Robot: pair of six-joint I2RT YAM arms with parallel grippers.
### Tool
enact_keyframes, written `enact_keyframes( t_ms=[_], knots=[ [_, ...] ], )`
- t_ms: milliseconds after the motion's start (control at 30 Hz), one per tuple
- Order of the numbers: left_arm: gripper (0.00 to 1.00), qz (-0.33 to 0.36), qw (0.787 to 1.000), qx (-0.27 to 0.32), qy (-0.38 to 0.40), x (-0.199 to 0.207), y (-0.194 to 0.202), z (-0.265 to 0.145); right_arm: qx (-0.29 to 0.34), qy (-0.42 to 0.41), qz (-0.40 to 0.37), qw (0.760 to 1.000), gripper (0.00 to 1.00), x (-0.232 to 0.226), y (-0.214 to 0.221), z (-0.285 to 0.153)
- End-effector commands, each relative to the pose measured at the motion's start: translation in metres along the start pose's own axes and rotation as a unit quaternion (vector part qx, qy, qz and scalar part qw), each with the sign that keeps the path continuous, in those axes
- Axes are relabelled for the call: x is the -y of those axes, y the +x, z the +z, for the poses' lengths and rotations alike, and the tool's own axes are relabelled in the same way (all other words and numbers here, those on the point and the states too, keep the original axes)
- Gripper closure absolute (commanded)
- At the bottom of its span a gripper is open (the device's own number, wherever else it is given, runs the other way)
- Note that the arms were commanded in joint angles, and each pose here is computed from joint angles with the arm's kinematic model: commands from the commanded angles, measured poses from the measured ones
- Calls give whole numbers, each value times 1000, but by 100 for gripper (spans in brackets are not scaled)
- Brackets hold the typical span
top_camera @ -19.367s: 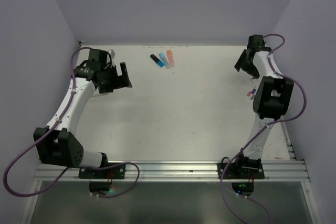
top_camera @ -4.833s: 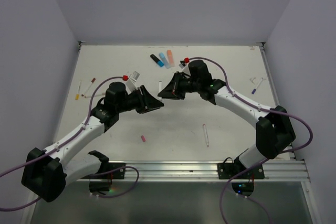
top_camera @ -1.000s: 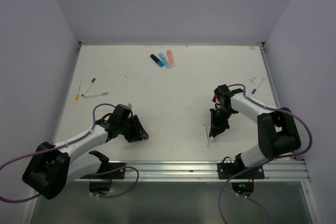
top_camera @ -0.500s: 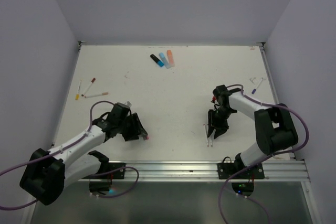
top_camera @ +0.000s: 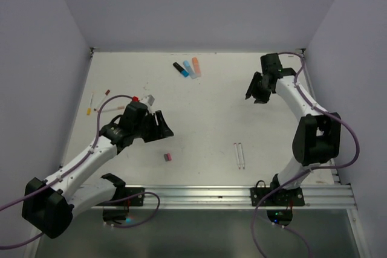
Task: Open the pen caps
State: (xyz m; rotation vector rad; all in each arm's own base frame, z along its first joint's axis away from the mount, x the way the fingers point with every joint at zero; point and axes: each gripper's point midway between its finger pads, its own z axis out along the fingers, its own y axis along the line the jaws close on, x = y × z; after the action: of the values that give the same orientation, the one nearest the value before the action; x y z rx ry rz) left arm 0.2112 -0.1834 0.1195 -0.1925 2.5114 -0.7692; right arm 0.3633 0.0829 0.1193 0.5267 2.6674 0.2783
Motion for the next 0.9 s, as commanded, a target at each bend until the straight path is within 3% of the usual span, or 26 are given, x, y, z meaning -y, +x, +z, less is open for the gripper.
enact_keyframes(
  t_ms=[0,267,467,867],
  knots=[
    [40,39,998,30,35,17,-16,-2,98,78,67,990,54,26,-64,21],
    [37,68,994,31,75,24,-13,8,151,184,151,959,53,109,-141,39],
    [36,93,992,9,87,29,-13,18,143,219,208,942,53,171,-133,46],
    [36,116,987,-23,109,37,-17,30,123,274,171,939,57,204,-110,70]
  ],
)
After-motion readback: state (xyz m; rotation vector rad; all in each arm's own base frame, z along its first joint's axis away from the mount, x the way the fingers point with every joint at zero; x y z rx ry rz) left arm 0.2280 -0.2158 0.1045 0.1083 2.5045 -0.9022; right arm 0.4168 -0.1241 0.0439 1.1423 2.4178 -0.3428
